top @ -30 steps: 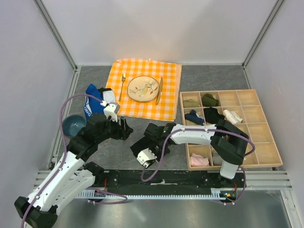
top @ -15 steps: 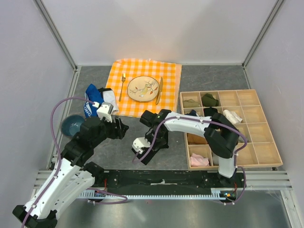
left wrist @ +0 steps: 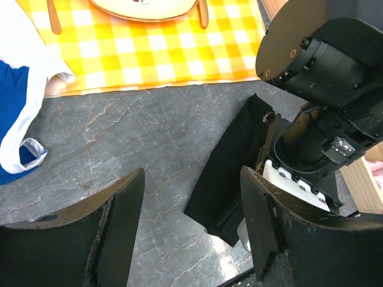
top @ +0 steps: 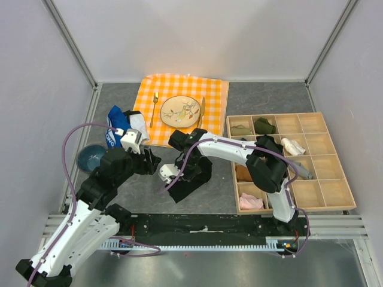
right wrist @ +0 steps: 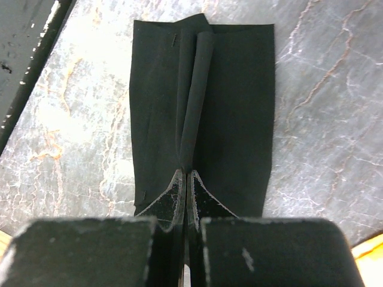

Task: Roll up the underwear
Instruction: Fold the underwear at the center of the board.

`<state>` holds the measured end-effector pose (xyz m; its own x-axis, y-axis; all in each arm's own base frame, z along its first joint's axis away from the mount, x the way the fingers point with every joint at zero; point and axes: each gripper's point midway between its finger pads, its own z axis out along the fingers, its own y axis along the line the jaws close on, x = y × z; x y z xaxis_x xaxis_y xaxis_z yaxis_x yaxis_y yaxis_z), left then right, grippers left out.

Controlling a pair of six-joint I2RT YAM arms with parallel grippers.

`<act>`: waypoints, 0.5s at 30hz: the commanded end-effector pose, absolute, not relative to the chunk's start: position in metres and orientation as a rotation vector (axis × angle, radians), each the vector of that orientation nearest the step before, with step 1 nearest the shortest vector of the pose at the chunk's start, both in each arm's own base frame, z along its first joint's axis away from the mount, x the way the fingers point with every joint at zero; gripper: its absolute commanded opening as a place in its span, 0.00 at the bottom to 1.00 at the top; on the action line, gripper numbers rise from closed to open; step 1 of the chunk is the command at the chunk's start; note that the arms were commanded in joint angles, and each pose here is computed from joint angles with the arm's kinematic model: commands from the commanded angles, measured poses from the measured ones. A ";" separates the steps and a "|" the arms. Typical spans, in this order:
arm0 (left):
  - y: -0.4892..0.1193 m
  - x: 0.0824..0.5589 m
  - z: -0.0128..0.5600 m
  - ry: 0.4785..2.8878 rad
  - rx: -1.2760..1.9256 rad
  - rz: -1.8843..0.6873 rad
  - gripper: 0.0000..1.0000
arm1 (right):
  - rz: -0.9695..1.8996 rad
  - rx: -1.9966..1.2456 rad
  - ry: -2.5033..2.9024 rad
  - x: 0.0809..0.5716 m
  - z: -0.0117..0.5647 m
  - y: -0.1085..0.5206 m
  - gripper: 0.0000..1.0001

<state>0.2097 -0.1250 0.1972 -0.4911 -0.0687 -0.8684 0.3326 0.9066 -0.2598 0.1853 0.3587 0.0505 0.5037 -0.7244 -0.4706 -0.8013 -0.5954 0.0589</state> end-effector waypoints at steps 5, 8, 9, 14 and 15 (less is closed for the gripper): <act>-0.122 0.215 0.199 2.007 0.192 -0.460 0.72 | 0.681 -2.567 1.287 0.200 0.057 0.373 0.00; -0.122 0.215 0.199 2.006 0.195 -0.461 0.72 | 0.662 -2.568 1.290 0.205 0.055 0.375 0.01; -0.122 0.215 0.199 2.003 0.194 -0.462 0.72 | 0.657 -2.569 1.288 0.206 0.055 0.376 0.01; -0.122 0.215 0.198 2.007 0.193 -0.462 0.72 | 0.643 -2.554 1.320 0.210 0.049 0.380 0.14; -0.122 0.215 0.198 2.008 0.193 -0.461 0.72 | 0.644 -2.546 1.324 0.211 0.049 0.381 0.17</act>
<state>0.2096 -0.1249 0.1963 -0.4925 -0.0679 -0.8677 0.3319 0.9070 -0.2593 0.2040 0.3723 0.0425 0.5042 -0.7342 -0.4548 -0.8086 -0.5863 0.0500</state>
